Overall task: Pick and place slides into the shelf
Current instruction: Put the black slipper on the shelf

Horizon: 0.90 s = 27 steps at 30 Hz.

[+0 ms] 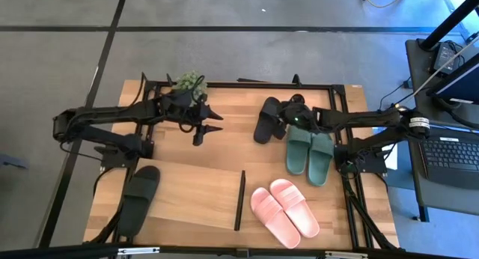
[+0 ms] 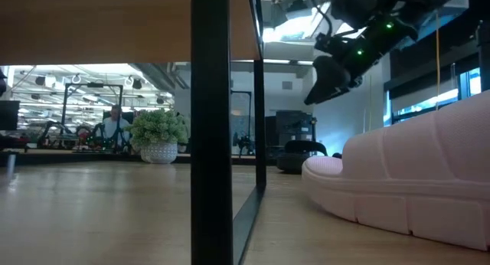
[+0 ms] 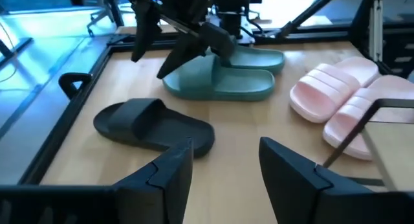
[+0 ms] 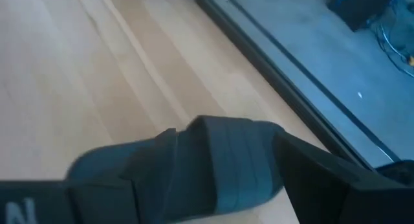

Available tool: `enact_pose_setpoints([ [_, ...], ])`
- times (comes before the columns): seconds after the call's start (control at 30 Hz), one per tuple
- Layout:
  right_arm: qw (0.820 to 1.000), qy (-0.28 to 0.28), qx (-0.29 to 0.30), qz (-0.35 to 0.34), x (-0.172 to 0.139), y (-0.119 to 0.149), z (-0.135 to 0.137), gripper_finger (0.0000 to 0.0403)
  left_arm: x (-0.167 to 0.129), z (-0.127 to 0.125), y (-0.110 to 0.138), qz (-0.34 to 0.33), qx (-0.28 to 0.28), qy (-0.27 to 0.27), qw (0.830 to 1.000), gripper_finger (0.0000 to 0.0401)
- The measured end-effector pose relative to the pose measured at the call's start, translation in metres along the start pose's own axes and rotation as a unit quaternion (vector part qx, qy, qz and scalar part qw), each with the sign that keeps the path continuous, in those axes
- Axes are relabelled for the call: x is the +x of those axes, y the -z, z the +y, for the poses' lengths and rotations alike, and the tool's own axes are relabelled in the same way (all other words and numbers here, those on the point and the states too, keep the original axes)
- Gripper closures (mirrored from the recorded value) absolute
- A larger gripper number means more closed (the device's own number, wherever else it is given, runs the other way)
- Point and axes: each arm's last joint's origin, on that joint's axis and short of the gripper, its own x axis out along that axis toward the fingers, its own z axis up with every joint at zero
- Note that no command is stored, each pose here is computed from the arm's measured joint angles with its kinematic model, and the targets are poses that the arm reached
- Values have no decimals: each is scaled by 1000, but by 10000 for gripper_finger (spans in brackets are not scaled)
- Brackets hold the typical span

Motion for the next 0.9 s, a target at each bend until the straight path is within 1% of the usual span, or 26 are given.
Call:
enact_pose_setpoints([
  [0.1, 999, 7, -16, 31, 6, -6, -1, 147, 2, 4, 11, -13, -12, -12, 1000, 232],
  [0.2, 997, 13, -49, 66, 18, -6, 0, 147, 5, 9, 22, -24, -13, -23, 999, 232],
  [0.3, 991, 16, -75, 108, 33, 0, 3, 147, 7, 13, 31, -45, -11, -37, 998, 232],
  [0.43, 985, 15, -102, 141, 49, 11, 9, 147, 9, 14, 46, -77, -4, -49, 996, 232],
  [0.5, 982, 15, -109, 155, 55, 16, 11, 147, 9, 14, 55, -81, -4, -53, 995, 232],
  [0.57, 979, 33, -116, 163, 59, 19, 12, 147, 10, 14, 63, -73, -7, -55, 996, 232],
  [0.77, 971, 97, -135, 170, 69, 26, 13, 147, 11, 12, 73, -71, -7, -53, 996, 232],
  [0.9, 975, 101, -126, 152, 73, 24, 14, 147, 11, 11, 75, -68, -7, -51, 996, 232],
])
